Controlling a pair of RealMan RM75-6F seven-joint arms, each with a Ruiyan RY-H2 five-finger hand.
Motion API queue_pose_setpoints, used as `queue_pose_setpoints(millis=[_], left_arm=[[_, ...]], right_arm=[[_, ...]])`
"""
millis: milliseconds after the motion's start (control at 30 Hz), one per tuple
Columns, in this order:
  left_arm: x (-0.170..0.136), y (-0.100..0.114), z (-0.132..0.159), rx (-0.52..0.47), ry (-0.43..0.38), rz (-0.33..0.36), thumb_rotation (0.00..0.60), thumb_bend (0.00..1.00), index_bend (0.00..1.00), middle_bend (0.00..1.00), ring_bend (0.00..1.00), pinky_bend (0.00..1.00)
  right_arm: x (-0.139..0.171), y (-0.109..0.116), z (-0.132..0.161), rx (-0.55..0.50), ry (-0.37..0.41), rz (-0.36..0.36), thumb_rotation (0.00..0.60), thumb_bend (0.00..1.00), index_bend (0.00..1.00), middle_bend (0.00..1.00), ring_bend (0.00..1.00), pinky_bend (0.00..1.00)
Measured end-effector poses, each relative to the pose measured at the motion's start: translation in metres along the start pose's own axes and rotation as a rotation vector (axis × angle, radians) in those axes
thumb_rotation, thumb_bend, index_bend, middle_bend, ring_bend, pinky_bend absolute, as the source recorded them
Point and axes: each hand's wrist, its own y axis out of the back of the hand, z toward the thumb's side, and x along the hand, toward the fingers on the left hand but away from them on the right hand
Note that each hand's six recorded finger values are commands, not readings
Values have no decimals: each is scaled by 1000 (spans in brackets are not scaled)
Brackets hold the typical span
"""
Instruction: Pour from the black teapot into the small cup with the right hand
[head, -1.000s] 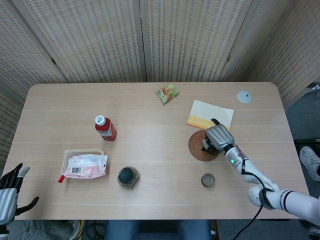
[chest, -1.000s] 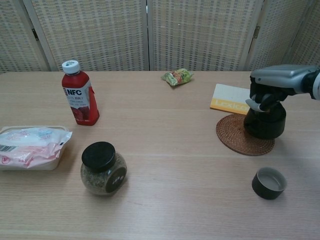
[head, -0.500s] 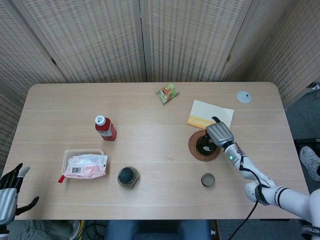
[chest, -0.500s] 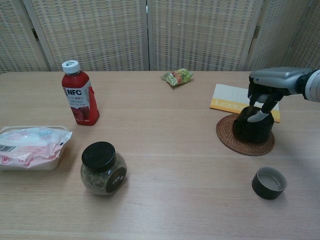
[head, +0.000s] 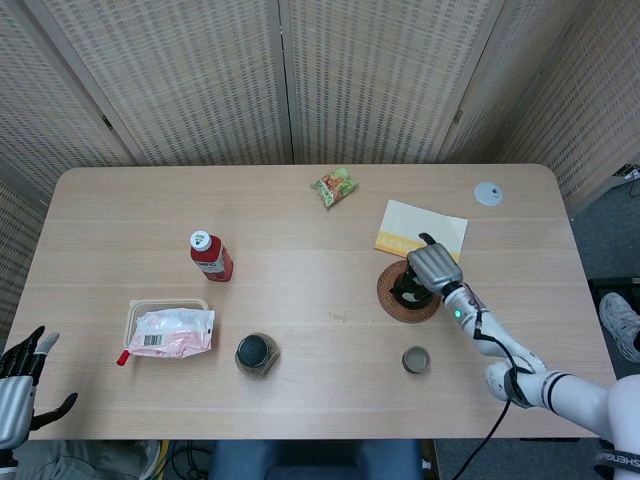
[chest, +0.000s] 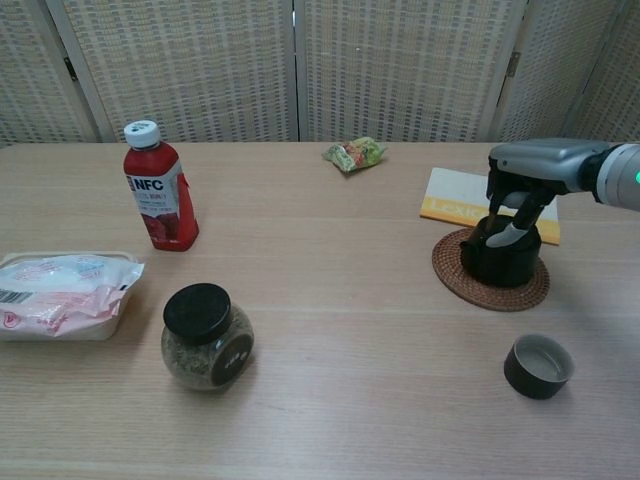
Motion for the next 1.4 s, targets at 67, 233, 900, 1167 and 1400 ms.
queue_pose_setpoints(millis=[67, 233, 900, 1167, 1400], left_arm=[[0, -1, 0, 0, 1, -2, 600, 205, 91, 0, 73, 69], [0, -2, -1, -1, 1, -4, 600, 205, 91, 0, 73, 69], [-2, -1, -2, 0, 5, -1, 600, 205, 91, 0, 73, 69], [-2, -1, -2, 0, 5, -3, 600, 205, 91, 0, 73, 69], [-2, -1, -2, 0, 3, -4, 600, 205, 91, 0, 74, 69]], right_arm=[[0, 0, 0, 2, 0, 2, 499, 62, 1000, 983, 929, 91], [1, -2, 0, 23, 5, 7, 500, 60, 999, 961, 909, 91], [16, 1, 6, 46, 12, 22, 499, 28, 440, 494, 407, 83], [22, 7, 11, 28, 21, 17, 500, 14, 214, 264, 194, 74], [29, 14, 10, 30, 17, 4, 500, 11, 152, 195, 134, 54]])
